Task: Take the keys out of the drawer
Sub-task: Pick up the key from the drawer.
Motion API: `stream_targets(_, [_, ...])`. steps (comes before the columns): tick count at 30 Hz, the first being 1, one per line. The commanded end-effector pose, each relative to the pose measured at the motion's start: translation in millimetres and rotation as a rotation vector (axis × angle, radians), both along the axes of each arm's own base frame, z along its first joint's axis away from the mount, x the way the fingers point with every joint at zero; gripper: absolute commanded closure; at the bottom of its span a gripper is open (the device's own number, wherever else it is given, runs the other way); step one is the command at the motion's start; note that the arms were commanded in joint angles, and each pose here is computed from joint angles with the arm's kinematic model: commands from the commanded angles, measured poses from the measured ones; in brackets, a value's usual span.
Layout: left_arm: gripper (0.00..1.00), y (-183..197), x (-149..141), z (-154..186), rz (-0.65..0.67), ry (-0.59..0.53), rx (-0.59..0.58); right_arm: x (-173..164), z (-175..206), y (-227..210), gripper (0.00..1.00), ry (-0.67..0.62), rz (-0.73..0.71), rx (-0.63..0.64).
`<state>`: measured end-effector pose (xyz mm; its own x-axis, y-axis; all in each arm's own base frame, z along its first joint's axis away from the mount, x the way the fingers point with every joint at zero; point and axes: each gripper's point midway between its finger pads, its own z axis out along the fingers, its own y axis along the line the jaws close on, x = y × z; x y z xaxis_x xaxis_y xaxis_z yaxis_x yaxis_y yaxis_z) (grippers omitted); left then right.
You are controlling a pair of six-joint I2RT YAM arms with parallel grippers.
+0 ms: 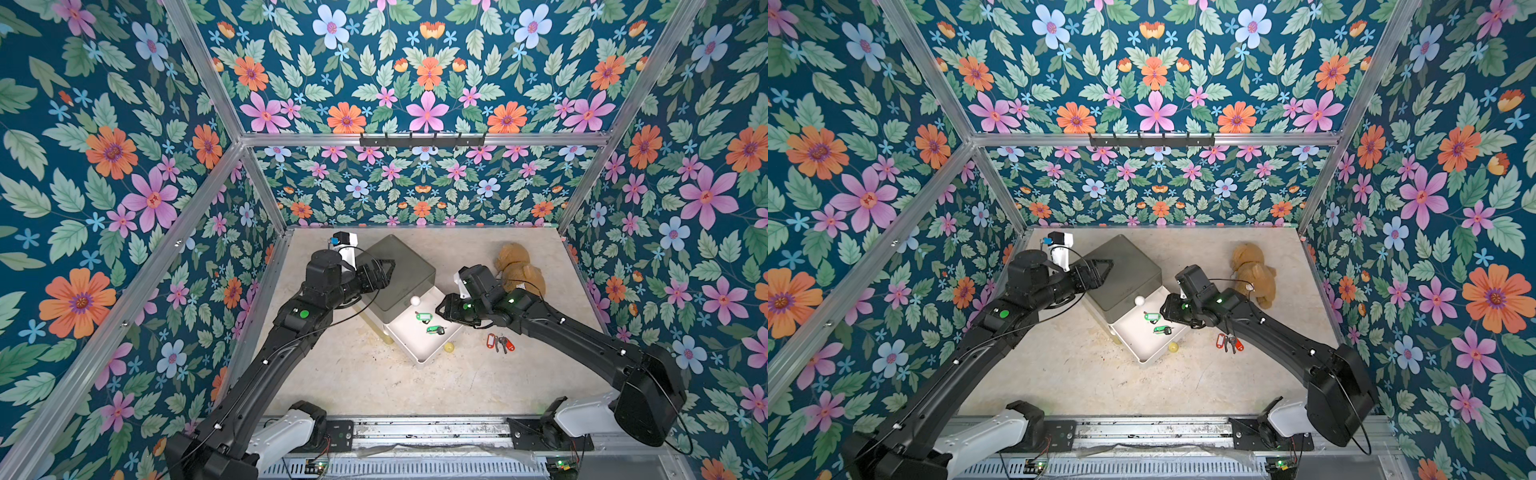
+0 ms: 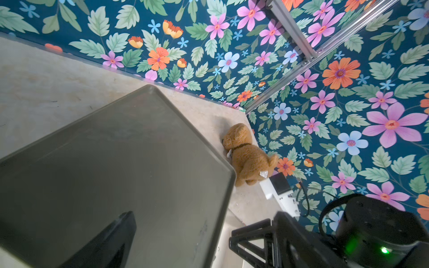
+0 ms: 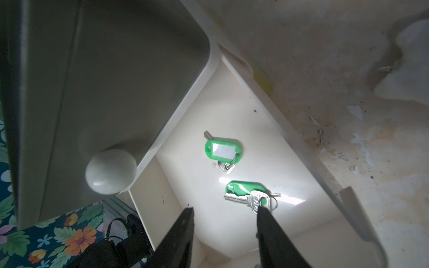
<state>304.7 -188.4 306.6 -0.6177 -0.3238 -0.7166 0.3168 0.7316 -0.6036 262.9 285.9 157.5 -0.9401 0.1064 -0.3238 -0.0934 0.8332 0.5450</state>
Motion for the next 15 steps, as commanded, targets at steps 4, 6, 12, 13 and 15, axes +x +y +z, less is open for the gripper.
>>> stream_targets(4, [0.01,22,-7,-14,0.087,0.024,0.062,5,-21,1,0.54,0.021,-0.042,-0.114])
stream_targets(6, [0.01,23,-9,-14,0.088,0.027,0.063,7,-24,4,0.54,0.024,-0.043,-0.127])
stream_targets(12, [0.01,25,-13,-15,0.089,0.034,0.067,11,-31,15,0.58,0.029,-0.04,-0.153])
stream_targets(13, [0.01,25,-13,-16,0.092,0.035,0.067,11,-33,15,0.59,0.032,-0.039,-0.159])
stream_targets(15, [0.01,27,-14,-14,0.096,0.029,0.067,12,-35,16,0.6,0.036,-0.038,-0.165])
